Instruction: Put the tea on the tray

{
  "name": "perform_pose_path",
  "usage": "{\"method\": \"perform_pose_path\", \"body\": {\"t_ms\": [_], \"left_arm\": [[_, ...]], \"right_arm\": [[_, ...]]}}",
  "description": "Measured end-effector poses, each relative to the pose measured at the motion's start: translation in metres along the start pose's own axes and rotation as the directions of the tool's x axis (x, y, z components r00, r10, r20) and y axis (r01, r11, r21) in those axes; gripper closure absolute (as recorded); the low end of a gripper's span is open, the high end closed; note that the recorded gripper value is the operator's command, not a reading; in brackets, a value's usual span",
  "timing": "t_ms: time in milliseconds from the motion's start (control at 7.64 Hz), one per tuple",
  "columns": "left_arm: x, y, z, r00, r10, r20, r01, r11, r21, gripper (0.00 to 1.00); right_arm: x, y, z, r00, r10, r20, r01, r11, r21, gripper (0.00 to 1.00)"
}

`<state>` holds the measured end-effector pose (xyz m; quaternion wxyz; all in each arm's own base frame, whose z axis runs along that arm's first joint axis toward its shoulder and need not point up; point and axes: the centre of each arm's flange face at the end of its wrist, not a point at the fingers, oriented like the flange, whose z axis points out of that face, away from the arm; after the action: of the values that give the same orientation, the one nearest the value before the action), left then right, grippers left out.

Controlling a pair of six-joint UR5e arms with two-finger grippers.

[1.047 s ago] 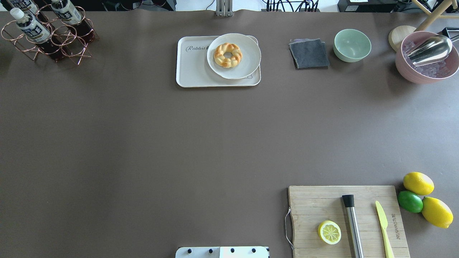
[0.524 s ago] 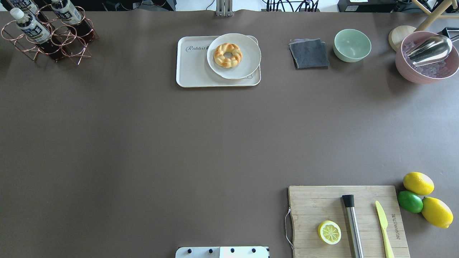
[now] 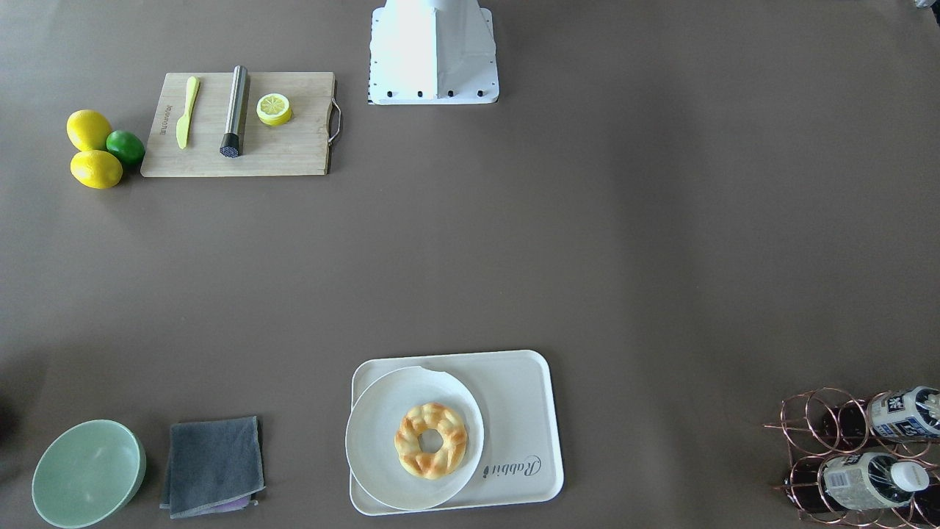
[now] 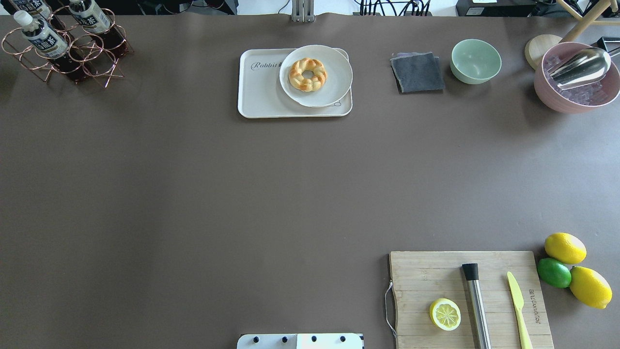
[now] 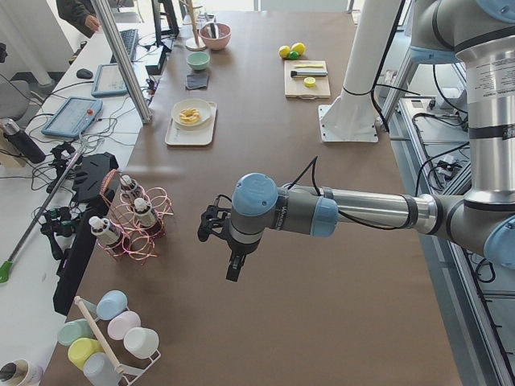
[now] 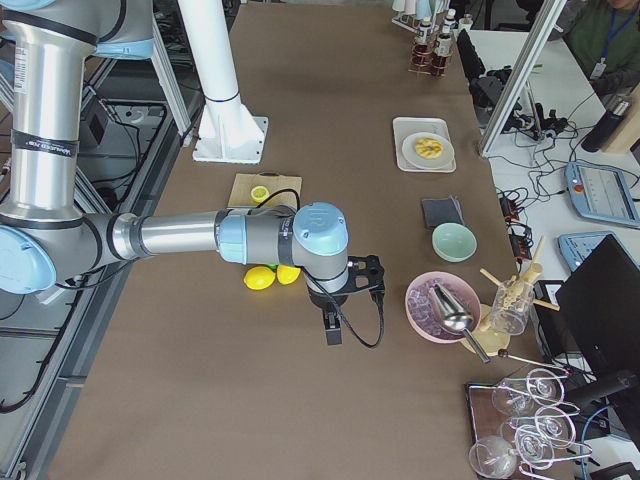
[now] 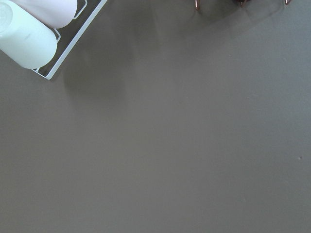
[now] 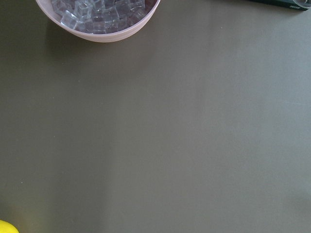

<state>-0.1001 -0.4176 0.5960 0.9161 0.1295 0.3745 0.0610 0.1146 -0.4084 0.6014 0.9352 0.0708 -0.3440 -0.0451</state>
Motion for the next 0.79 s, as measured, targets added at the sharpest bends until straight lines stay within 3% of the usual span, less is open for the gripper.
{"method": "perform_pose_path", "body": {"t_ms": [524, 785], "left_arm": [[0.022, -0.048, -0.018, 0.998, 0.062, 0.009, -0.062, 0.995, 0.075, 0.02], [0.036, -0.075, -0.023, 0.997, 0.073, 0.005, -0.073, 0.993, 0.095, 0.01]], "right_arm": [[-0.006, -0.015, -0.005, 0.999, -0.032, 0.002, 0.032, 0.999, 0.015, 0.0], [-0.011, -0.042, -0.008, 0.999, -0.051, 0.0, 0.051, 0.998, 0.026, 0.0]]}}
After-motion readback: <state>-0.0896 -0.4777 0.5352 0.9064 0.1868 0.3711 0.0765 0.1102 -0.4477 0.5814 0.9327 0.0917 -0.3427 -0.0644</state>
